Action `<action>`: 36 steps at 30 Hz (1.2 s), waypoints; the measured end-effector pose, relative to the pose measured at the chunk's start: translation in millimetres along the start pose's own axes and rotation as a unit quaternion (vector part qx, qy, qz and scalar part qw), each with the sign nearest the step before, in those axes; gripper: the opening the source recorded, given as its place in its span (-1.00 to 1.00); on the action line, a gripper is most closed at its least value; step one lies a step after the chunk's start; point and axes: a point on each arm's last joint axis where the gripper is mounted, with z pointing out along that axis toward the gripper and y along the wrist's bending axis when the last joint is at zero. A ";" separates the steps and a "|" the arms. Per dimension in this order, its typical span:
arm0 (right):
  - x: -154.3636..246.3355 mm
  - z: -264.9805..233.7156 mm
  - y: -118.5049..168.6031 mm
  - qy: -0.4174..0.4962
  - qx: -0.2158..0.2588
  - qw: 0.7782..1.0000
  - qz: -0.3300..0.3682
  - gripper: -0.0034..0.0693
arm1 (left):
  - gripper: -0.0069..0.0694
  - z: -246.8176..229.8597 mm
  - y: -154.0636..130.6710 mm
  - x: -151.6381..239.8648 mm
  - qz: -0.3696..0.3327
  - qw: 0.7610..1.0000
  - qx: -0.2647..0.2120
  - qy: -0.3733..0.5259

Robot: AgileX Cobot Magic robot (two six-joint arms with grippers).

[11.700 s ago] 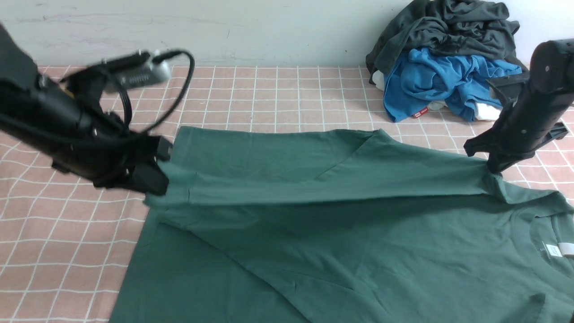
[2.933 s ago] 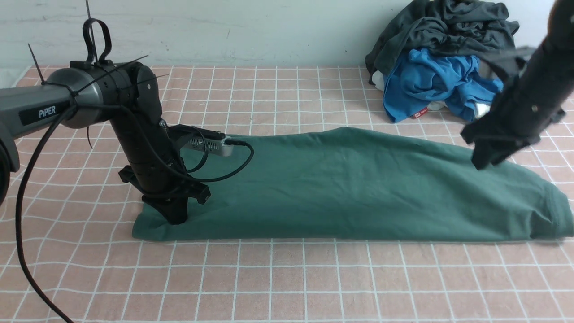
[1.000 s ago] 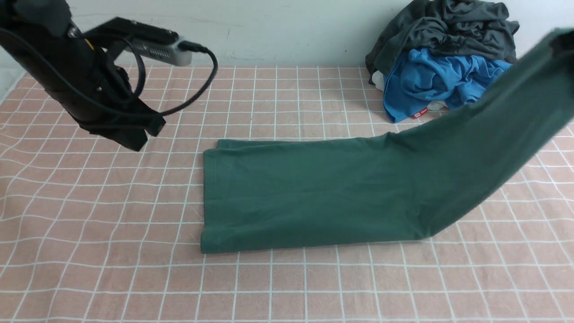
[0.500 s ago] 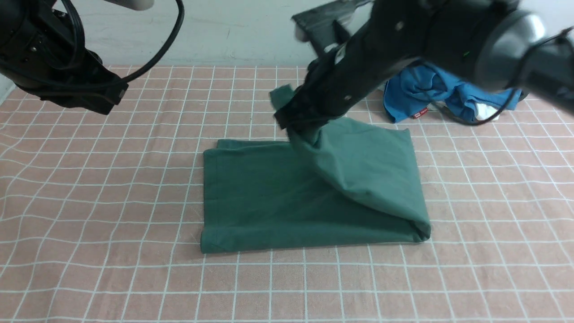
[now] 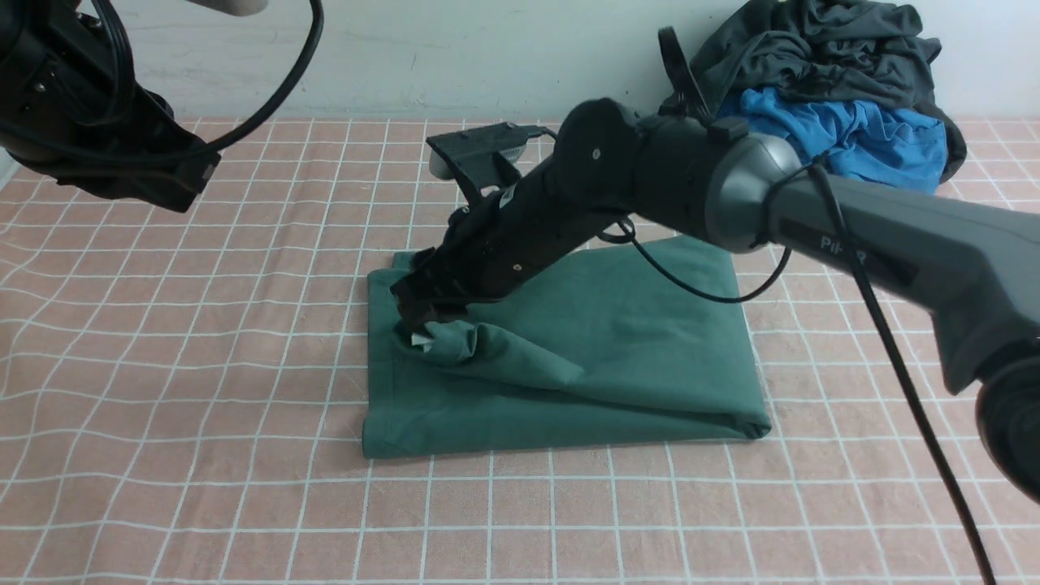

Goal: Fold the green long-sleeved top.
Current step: Use the right arm to drag the right edge of the fabric to the left and folds it over the left edge

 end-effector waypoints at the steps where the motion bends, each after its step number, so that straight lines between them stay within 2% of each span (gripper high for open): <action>1: -4.0 -7.1 3.3 0.012 -0.012 1.000 -0.007 0.31 | -0.83 -3.1 -1.4 1.4 0.000 1.000 0.003 0.000; 4: -14.4 -28.8 8.1 0.041 -0.026 0.998 -0.039 0.55 | -0.83 -14.8 -5.6 3.7 -0.001 1.000 0.007 -0.017; 6: -19.1 -40.6 6.4 0.053 -0.015 0.997 -0.057 0.60 | -0.83 -27.2 -9.4 6.7 -0.001 0.999 0.007 -0.034; 8: -27.2 -58.3 -6.4 0.058 0.042 0.995 -0.077 0.62 | -0.83 -48.7 -17.7 18.5 0.000 0.998 0.008 -0.061; 10: -27.9 -62.9 -14.9 0.062 0.073 0.992 -0.077 0.61 | -0.83 -57.5 -22.3 27.4 0.000 0.998 0.007 -0.070; 12: -24.6 -65.4 -33.5 0.079 0.138 0.986 -0.060 0.55 | -0.83 -72.3 -33.5 54.6 -0.001 0.997 0.006 -0.080; 16: -13.3 -50.8 -49.6 0.109 0.170 0.979 -0.037 0.46 | -0.83 -81.7 -47.7 94.5 -0.002 0.996 0.006 -0.084; 19: 0.8 -23.4 -57.1 0.140 0.160 0.977 -0.017 0.40 | -0.83 -79.9 -58.7 130.1 -0.016 0.997 0.007 -0.082; 22: 19.6 16.4 -56.1 0.175 0.126 0.976 0.005 0.38 | -0.83 -81.4 -70.0 165.8 -0.031 0.995 0.004 -0.095; 26: 32.9 44.3 -38.7 0.199 0.101 0.975 0.003 0.37 | -0.83 -80.6 -77.2 193.1 -0.036 0.993 -0.006 -0.111; 27: 34.3 49.7 -26.1 0.202 0.094 0.975 -0.011 0.37 | -0.83 -83.0 -80.7 205.6 -0.032 0.992 -0.015 -0.125; 32: 20.3 39.8 -0.6 0.176 0.083 0.980 -0.039 0.37 | -0.83 -94.1 -86.1 229.1 -0.021 0.985 -0.047 -0.166; 36: -6.9 -7.3 23.1 0.118 0.081 0.988 -0.059 0.37 | -0.83 -102.9 -86.9 241.5 -0.014 0.978 -0.079 -0.194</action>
